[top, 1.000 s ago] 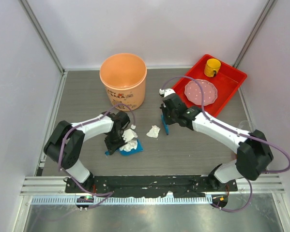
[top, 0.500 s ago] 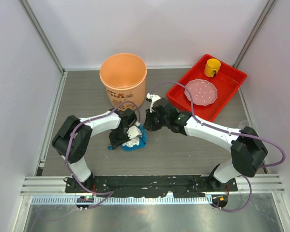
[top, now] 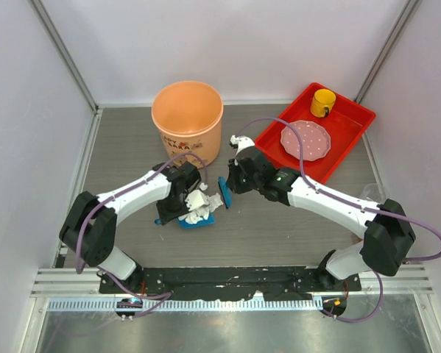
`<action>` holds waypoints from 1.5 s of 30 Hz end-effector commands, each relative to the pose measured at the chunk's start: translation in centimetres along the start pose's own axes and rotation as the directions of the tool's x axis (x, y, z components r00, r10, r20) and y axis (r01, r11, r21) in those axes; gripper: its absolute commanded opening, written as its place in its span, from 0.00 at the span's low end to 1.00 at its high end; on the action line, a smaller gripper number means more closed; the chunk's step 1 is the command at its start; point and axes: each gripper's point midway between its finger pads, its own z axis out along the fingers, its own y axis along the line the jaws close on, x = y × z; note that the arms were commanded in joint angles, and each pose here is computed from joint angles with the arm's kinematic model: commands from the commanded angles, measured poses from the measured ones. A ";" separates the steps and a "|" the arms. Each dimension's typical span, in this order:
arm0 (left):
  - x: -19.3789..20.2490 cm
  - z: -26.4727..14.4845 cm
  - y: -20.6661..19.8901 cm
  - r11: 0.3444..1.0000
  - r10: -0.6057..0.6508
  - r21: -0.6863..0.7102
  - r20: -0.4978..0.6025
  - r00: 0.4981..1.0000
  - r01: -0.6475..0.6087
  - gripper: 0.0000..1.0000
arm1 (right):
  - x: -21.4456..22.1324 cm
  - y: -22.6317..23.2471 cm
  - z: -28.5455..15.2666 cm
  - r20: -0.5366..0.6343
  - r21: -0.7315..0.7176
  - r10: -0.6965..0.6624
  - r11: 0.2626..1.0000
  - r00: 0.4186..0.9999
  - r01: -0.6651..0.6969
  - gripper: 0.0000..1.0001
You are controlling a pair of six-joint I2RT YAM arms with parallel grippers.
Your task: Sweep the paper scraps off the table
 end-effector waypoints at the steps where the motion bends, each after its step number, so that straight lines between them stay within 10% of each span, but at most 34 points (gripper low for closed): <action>1: 3.1 -0.4 -0.8 0.999 0.031 0.010 -0.070 0.997 -0.030 0.00 | -4.3 -0.2 -2.3 0.122 0.052 -0.047 0.998 0.991 0.041 0.01; 12: 4.3 1.5 0.6 1.000 -0.014 0.018 -0.122 0.992 0.017 0.00 | -3.4 -2.5 0.4 0.052 0.181 -0.149 0.974 0.987 0.137 0.01; 45: 0.3 3.9 1.5 0.994 -0.061 0.080 -0.103 0.993 0.070 0.00 | -1.7 8.1 0.9 0.042 -0.313 0.108 0.945 0.993 -0.090 0.01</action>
